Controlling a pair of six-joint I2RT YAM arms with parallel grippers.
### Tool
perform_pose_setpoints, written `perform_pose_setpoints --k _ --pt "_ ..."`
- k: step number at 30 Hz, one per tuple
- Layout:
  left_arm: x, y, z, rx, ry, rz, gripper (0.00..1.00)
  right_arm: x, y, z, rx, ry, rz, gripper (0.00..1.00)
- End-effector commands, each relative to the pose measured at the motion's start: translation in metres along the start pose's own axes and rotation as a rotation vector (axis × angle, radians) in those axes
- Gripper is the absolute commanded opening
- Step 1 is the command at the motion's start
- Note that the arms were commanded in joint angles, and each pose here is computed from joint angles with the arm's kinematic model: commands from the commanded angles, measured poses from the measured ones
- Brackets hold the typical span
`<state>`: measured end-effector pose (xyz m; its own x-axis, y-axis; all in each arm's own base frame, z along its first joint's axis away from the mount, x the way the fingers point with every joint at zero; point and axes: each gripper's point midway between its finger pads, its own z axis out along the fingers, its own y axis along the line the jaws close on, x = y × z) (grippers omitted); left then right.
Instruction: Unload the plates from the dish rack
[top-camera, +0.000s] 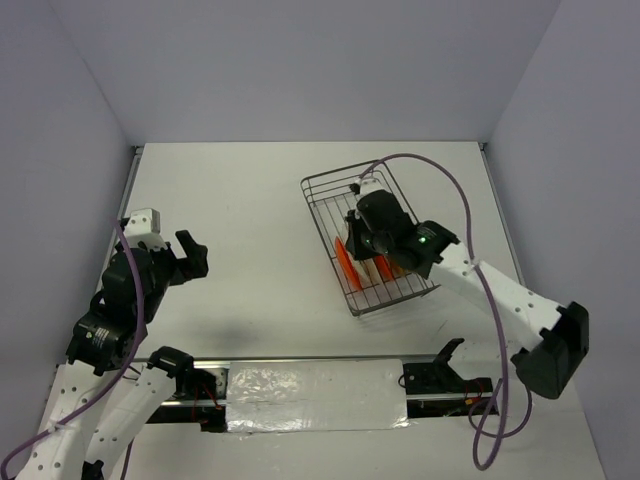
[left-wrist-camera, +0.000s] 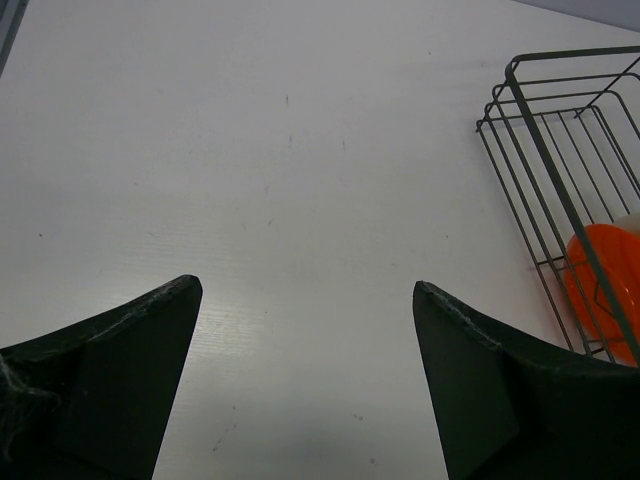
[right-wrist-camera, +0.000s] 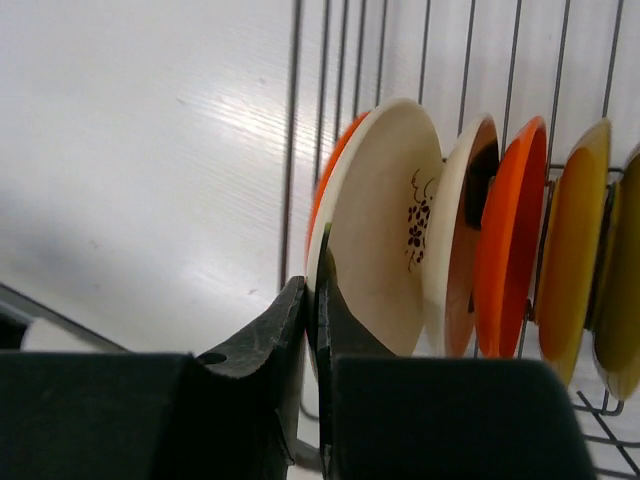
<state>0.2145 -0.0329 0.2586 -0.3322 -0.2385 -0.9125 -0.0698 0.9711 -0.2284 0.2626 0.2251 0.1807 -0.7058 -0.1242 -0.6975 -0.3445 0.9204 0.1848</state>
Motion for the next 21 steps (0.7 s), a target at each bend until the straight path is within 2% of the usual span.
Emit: perform_pose_setpoints --k 1,4,7,8,10,11,13,15,16,17,18,19,21 --pt "-0.011 -0.005 0.0 0.014 -0.043 -0.028 0.99 -0.066 0.007 -0.068 -0.028 -0.243 0.052 0.0" --pt "-0.01 -0.004 0.0 0.009 -0.042 -0.028 0.99 -0.103 0.027 -0.118 -0.145 -0.37 0.071 0.0" --pt "-0.013 0.002 -0.002 -0.024 -0.057 -0.045 1.0 -0.117 0.06 -0.144 -0.308 -0.408 0.015 0.0" --pt "-0.014 0.005 -0.004 -0.041 -0.063 -0.06 1.0 -0.12 0.086 -0.15 -0.418 -0.395 -0.029 0.0" --pt "-0.016 0.017 -0.006 -0.104 -0.076 -0.074 1.0 -0.131 0.114 -0.158 -0.505 -0.39 -0.112 0.0" --pt "-0.017 0.02 -0.007 -0.123 -0.083 -0.092 0.99 -0.116 0.132 -0.128 -0.486 -0.289 -0.164 0.0" --pt "-0.019 0.029 -0.011 -0.176 -0.096 -0.111 1.0 -0.116 0.152 -0.09 -0.416 -0.223 -0.247 0.0" --pt "-0.022 0.042 -0.016 -0.246 -0.118 -0.132 0.99 -0.122 0.169 -0.068 -0.407 -0.207 -0.293 0.0" --pt "-0.022 0.049 -0.02 -0.281 -0.12 -0.138 0.99 -0.111 0.175 -0.027 -0.357 -0.143 -0.32 0.0" --pt "-0.024 0.054 -0.025 -0.305 -0.138 -0.168 0.99 -0.107 0.179 -0.009 -0.327 -0.122 -0.338 0.0" --pt "-0.025 0.059 -0.029 -0.331 -0.152 -0.182 1.0 -0.119 0.186 -0.001 -0.282 -0.153 -0.368 0.0" --pt "-0.027 0.068 -0.036 -0.378 -0.17 -0.192 0.99 -0.099 0.185 0.042 -0.211 -0.071 -0.408 0.0" --pt "-0.029 0.076 -0.045 -0.405 -0.208 -0.235 1.0 -0.108 0.188 0.068 -0.122 -0.088 -0.437 0.0"
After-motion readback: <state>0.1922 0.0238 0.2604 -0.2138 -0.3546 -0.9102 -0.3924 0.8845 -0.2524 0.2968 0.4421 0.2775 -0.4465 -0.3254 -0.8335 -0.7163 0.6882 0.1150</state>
